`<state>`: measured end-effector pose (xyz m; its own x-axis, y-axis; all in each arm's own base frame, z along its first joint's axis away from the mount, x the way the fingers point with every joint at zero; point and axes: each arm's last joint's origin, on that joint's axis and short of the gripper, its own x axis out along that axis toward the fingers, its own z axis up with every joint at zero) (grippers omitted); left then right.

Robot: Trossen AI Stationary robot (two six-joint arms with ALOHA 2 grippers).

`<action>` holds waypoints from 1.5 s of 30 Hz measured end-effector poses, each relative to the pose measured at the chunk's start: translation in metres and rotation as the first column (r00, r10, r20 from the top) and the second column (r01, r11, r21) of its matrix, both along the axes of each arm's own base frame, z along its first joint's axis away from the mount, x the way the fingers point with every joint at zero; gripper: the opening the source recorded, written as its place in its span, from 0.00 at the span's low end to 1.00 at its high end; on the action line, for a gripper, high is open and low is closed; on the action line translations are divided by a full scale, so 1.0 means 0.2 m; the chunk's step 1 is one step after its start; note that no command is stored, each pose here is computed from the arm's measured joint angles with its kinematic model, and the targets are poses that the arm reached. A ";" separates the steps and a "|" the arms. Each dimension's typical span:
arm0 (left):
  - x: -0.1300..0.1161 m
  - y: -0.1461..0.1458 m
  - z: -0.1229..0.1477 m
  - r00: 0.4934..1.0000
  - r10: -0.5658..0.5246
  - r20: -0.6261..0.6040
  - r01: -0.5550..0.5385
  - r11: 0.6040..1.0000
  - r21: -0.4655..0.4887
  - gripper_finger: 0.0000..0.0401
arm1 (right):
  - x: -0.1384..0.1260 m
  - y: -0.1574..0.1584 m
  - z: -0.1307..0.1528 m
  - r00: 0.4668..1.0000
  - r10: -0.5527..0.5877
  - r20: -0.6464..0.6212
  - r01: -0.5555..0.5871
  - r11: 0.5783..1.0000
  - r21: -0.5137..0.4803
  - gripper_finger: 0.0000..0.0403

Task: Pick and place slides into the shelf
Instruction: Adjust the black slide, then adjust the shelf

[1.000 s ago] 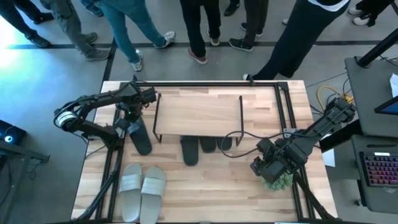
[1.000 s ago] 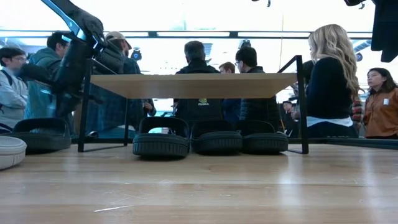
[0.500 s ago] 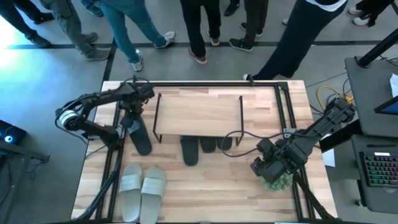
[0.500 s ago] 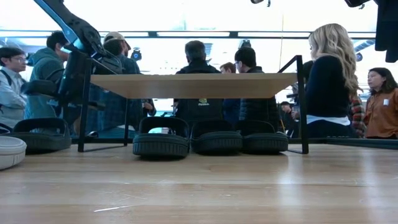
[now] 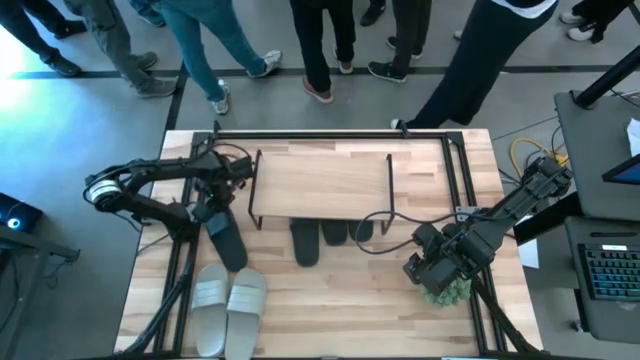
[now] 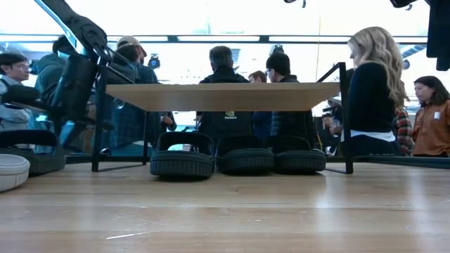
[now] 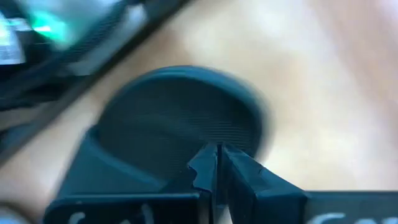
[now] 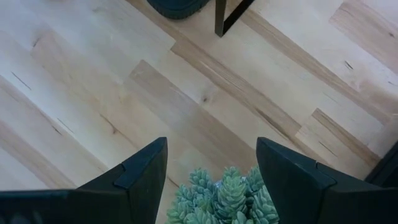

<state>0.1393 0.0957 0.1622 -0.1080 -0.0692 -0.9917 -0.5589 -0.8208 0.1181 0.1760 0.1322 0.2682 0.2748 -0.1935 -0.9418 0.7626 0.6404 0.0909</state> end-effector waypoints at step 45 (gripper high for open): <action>0.12 -0.52 0.97 -0.095 -0.986 -0.140 -0.047 -0.136 0.990 0.02 | -0.03 -0.02 -0.02 0.985 0.138 -0.101 -0.145 0.987 -0.065 0.59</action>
<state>0.1625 -0.0078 0.3561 0.9997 0.0159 -0.0204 -0.0258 0.6740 -0.7383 0.1696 0.1291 0.2637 0.2130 -0.2274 -0.9502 0.6665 0.7450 -0.0289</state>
